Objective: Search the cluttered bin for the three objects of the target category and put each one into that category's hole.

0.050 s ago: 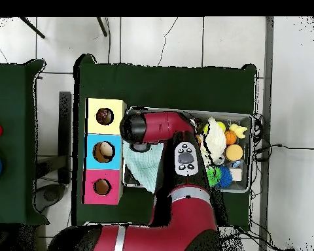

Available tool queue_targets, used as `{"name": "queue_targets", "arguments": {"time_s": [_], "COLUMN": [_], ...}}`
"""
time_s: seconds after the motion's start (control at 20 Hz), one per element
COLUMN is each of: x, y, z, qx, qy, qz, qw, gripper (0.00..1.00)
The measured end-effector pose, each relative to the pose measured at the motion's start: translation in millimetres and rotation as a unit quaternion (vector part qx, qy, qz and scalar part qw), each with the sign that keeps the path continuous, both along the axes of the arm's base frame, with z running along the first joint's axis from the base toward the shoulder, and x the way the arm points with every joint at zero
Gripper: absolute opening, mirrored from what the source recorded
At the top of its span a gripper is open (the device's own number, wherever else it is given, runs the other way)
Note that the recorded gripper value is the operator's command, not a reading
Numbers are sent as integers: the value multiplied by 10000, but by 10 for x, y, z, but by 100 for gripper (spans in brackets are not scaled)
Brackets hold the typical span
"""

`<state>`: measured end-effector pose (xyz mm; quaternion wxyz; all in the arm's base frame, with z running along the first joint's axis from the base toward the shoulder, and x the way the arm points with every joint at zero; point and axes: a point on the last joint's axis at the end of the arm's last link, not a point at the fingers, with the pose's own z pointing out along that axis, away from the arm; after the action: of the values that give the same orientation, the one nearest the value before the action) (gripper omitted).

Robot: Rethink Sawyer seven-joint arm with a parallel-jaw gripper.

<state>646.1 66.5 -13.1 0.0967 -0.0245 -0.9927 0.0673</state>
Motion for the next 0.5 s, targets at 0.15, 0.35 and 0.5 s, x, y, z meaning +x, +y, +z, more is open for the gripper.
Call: {"name": "queue_targets", "arguments": {"time_s": [0.15,0.35,0.5], "x": [3,3,4], "y": [51,64,71], "z": [8,10,7], "qx": [20,43,57], "qy": [-4,3,7], "qz": [4,-24,-42], "qw": [10000,10000,10000], "gripper": [100,100,100]}}
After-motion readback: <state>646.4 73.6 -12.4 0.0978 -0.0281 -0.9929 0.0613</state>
